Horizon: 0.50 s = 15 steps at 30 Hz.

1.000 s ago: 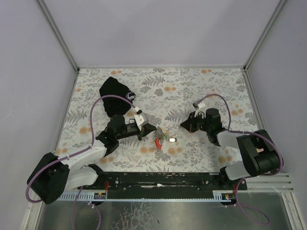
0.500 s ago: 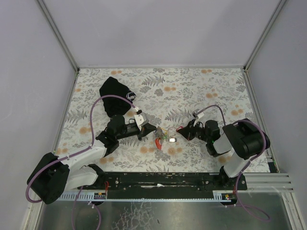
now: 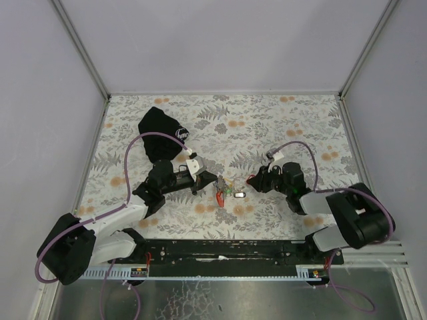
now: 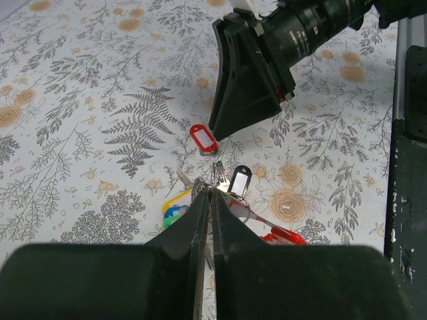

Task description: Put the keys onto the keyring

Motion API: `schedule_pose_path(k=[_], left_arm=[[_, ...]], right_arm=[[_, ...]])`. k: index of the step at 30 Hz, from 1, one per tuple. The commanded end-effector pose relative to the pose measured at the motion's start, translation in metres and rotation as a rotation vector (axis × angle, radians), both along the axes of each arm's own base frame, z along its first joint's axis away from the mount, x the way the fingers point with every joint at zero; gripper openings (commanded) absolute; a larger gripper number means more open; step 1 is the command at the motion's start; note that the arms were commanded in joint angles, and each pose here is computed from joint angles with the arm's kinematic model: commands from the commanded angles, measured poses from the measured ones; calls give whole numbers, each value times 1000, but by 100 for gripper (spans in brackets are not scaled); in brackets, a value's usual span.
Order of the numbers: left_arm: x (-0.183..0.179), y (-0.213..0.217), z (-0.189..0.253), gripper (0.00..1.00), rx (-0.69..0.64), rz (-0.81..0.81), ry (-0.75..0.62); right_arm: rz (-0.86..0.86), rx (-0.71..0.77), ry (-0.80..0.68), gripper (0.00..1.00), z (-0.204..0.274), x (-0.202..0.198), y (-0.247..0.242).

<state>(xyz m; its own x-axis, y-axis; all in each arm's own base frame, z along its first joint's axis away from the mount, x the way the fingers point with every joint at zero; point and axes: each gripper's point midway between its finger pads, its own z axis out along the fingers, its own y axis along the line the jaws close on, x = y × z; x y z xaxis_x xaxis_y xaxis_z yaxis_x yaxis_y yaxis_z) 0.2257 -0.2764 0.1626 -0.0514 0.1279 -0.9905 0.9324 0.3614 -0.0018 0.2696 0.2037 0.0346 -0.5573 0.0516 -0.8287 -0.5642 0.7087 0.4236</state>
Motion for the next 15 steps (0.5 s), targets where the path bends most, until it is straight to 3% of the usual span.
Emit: schedule_pose_path(k=[1,7,15], left_arm=[[6,-1,25,0,-63,18,-78],[7,-1,25,0,-62,23,-77],[7,-2,22,0,-57,24,-68]], right_arm=[[-56,-100,91,36,7,1,-8],[-134,-145,259,38,24,-2,-14],[-157,-135,497,34,8,-10,-4]])
